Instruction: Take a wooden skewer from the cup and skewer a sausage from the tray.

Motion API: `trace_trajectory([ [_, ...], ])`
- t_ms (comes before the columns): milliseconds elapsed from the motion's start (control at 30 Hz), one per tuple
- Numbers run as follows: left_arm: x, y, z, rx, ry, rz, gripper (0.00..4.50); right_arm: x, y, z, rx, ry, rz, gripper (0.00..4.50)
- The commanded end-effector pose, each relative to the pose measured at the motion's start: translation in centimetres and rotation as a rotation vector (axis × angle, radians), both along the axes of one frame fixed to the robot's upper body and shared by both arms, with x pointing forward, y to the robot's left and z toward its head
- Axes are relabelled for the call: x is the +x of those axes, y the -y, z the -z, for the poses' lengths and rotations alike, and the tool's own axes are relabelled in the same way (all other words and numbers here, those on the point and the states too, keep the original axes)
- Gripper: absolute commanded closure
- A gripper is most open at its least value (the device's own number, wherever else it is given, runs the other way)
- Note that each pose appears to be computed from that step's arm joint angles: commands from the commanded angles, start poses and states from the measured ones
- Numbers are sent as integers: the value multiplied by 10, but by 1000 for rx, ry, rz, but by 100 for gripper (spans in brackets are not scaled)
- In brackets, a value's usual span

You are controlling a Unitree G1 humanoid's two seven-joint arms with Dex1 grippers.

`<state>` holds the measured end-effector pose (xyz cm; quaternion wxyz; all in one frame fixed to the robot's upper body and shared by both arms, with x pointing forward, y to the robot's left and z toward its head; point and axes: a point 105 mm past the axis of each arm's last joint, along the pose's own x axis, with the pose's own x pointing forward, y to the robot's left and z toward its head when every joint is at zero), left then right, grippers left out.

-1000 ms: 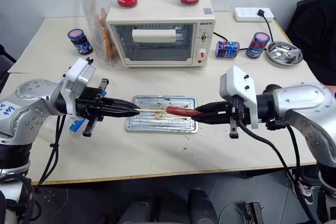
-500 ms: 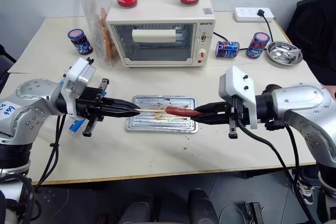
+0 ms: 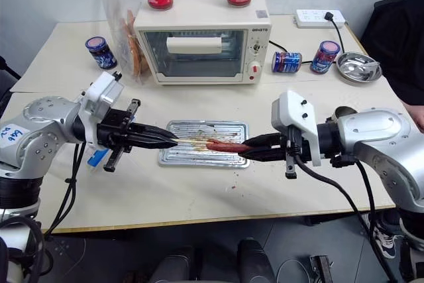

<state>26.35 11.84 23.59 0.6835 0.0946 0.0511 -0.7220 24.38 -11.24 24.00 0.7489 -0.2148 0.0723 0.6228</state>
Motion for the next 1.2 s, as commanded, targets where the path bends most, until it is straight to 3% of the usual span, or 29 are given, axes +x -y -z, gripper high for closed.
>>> trace_trajectory([
  [33,-4,3,-1,3,26,25,450,-2,-2,-9,22,24,-9,410],
  [1100,2,15,5,-1,26,64,450,-7,-19,-10,32,1,-65,410],
  [1133,3,13,6,-1,22,54,450,-6,-18,-8,28,-11,-55,356],
  [1200,3,11,8,-5,18,34,450,-7,-16,-6,29,-32,-45,326],
])
